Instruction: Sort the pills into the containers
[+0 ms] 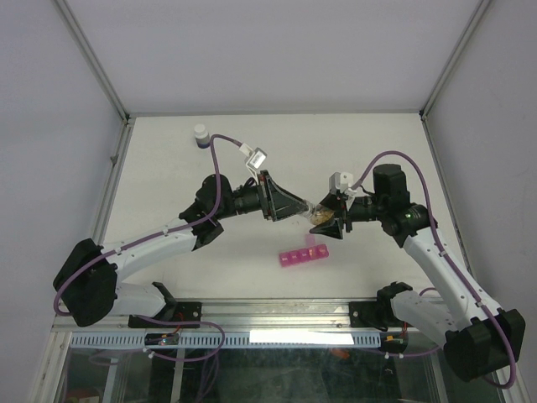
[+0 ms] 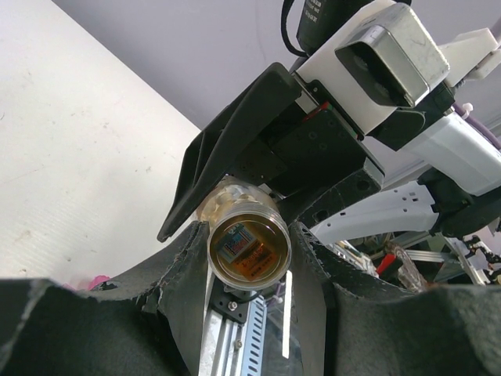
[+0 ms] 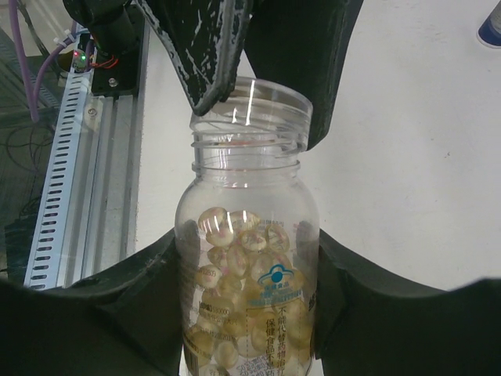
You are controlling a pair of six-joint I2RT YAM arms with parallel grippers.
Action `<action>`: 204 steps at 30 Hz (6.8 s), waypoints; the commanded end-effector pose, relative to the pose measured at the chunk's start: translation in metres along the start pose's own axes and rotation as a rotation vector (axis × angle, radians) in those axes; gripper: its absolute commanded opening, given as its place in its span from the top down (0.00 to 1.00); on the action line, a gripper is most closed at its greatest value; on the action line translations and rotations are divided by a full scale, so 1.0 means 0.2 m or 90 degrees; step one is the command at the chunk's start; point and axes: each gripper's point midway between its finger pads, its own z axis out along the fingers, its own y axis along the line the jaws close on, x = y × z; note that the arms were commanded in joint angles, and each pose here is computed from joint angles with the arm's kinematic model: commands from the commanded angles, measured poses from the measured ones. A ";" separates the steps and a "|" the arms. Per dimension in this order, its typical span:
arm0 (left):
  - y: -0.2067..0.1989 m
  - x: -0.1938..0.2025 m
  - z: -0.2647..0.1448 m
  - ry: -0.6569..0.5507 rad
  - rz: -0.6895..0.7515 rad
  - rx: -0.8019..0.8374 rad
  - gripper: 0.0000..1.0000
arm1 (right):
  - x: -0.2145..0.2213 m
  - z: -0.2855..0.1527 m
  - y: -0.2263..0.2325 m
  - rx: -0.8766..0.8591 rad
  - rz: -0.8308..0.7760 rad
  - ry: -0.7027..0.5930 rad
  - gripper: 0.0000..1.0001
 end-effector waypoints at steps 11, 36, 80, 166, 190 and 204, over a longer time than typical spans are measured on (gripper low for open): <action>-0.03 -0.05 0.08 0.001 0.058 -0.055 0.78 | -0.08 -0.01 -0.14 0.075 -0.016 0.021 1.00; -0.03 0.24 0.11 0.180 0.238 0.040 0.80 | -0.16 0.00 -0.01 -0.014 -0.006 -0.046 1.00; -0.32 -0.21 -0.30 -0.155 0.376 0.055 0.01 | -0.15 -0.01 0.02 -0.036 -0.020 -0.050 1.00; -0.25 0.01 -0.26 -0.042 0.258 0.124 0.01 | -0.15 -0.02 0.02 -0.035 -0.024 -0.048 1.00; -0.32 -0.13 -0.13 -0.152 0.139 -0.023 0.08 | -0.14 -0.03 0.01 -0.031 -0.024 -0.049 1.00; -0.16 -0.14 -0.03 -0.108 0.096 -0.130 0.12 | -0.14 -0.03 0.01 -0.033 -0.023 -0.049 1.00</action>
